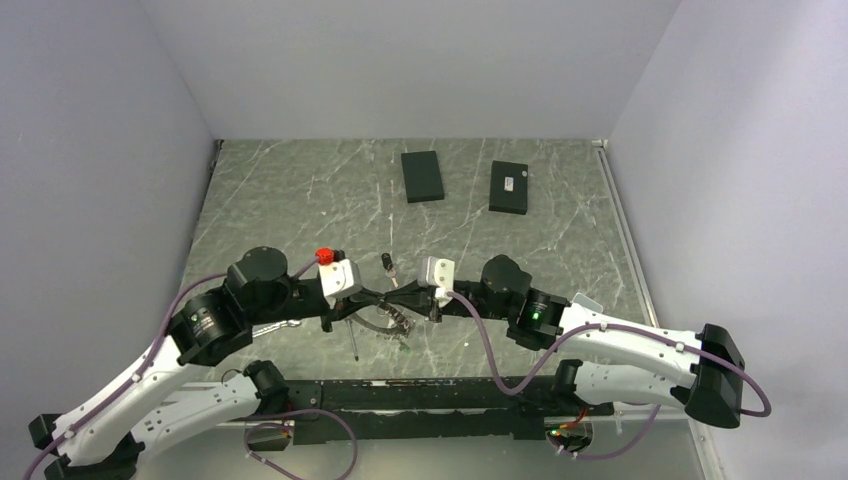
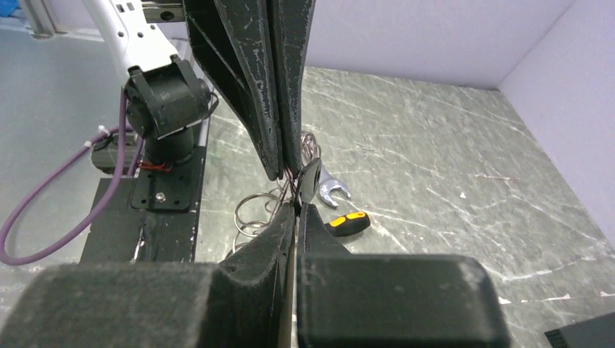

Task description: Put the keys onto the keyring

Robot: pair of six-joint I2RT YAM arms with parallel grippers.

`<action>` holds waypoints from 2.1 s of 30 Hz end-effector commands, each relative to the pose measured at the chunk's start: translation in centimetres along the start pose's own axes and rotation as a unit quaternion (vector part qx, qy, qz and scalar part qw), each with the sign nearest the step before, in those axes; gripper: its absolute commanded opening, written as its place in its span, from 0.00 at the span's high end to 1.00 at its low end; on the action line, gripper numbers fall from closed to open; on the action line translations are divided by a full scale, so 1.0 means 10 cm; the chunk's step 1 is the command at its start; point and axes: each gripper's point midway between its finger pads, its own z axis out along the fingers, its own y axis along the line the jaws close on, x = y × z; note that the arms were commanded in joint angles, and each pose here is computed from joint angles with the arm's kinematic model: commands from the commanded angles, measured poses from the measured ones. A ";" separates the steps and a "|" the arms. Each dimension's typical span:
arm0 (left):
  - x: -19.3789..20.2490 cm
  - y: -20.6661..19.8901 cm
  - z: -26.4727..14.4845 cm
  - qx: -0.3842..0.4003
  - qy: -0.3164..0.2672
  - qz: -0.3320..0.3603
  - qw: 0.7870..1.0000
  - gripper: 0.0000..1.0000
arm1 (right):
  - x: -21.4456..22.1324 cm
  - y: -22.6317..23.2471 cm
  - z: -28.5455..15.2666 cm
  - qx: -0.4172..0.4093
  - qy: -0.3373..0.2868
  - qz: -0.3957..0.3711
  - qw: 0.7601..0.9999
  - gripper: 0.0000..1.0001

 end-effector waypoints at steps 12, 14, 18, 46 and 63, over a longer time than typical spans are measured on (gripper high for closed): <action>-0.89 -0.15 -0.19 0.033 -0.164 0.009 0.986 1.00 | 0.08 -0.16 0.05 0.033 0.031 -0.034 0.998 1.00; -0.87 -0.13 -0.17 0.029 -0.164 0.005 0.986 1.00 | 0.12 -0.15 0.07 0.037 0.038 -0.044 0.998 1.00; -0.85 -0.04 -0.14 0.006 -0.167 0.008 0.986 1.00 | 0.22 -0.09 0.09 0.040 0.052 -0.056 0.996 1.00; -0.25 0.54 -0.08 -0.159 -0.045 -0.033 0.986 0.15 | -0.02 -0.66 -0.12 0.306 0.100 -0.386 0.864 1.00; -0.08 0.31 -0.08 -0.114 -0.043 -0.076 0.990 0.13 | -0.67 0.06 -0.59 0.074 -0.014 -0.125 0.989 1.00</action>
